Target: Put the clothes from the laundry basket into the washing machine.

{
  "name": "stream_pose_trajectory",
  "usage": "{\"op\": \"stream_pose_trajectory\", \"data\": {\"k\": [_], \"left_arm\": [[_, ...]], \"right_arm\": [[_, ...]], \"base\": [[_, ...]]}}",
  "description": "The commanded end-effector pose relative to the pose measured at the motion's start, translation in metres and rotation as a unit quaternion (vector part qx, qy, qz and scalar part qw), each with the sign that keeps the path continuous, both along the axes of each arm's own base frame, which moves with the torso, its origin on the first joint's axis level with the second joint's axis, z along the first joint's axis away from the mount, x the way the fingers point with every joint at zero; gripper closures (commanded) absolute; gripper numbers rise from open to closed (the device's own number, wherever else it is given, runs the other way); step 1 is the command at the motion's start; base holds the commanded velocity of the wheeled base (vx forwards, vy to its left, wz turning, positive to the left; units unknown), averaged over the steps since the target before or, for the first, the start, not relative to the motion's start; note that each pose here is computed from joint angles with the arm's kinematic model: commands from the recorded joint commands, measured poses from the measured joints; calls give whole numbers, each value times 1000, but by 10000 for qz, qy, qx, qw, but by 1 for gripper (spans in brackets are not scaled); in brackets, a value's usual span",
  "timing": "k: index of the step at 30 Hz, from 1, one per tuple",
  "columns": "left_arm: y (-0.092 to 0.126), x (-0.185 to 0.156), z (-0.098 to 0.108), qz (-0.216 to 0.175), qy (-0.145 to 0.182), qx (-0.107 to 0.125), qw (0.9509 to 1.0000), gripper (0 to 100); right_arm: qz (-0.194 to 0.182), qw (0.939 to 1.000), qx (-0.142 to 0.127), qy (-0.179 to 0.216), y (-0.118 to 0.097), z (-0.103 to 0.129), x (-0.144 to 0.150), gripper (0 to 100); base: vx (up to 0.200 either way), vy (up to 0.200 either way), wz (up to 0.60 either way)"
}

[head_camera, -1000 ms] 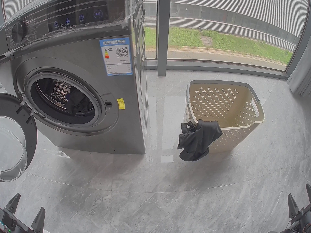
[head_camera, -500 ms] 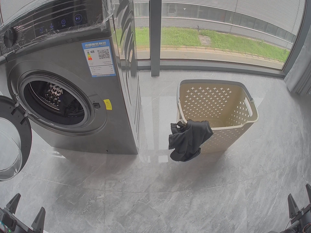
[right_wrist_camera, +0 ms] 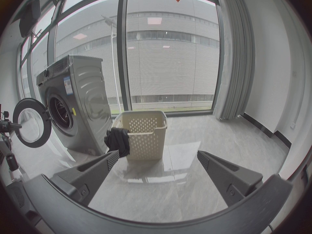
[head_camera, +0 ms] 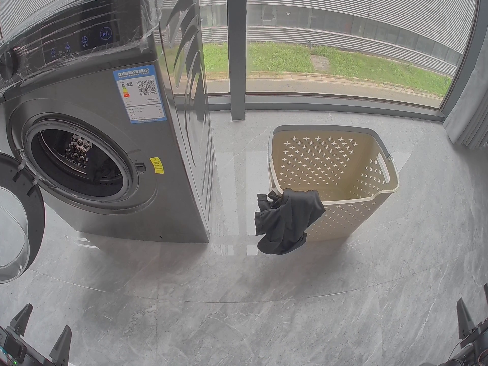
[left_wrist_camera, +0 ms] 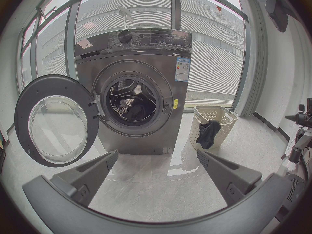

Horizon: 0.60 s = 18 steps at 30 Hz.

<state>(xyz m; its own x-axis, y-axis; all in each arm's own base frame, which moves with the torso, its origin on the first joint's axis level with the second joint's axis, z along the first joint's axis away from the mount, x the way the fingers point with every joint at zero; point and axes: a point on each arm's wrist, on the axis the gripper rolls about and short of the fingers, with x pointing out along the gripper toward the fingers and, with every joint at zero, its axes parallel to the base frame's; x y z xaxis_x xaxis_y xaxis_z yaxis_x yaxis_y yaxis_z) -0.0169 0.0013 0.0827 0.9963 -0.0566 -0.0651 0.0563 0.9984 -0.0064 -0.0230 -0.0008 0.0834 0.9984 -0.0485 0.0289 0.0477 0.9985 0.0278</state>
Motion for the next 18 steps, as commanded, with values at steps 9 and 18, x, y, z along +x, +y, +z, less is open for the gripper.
{"op": "stream_pose_trajectory", "data": {"k": [9,18], "left_arm": [[0,1,-5,-24,96,17,10000,0],[0,1,-5,-31,96,9,9999,0]], "right_arm": [[936,9916,128,885,2,60,18,0],[1416,9774,193,1560,15,93,108,0]], "base": [[22,0,0],[111,0,0]]}}
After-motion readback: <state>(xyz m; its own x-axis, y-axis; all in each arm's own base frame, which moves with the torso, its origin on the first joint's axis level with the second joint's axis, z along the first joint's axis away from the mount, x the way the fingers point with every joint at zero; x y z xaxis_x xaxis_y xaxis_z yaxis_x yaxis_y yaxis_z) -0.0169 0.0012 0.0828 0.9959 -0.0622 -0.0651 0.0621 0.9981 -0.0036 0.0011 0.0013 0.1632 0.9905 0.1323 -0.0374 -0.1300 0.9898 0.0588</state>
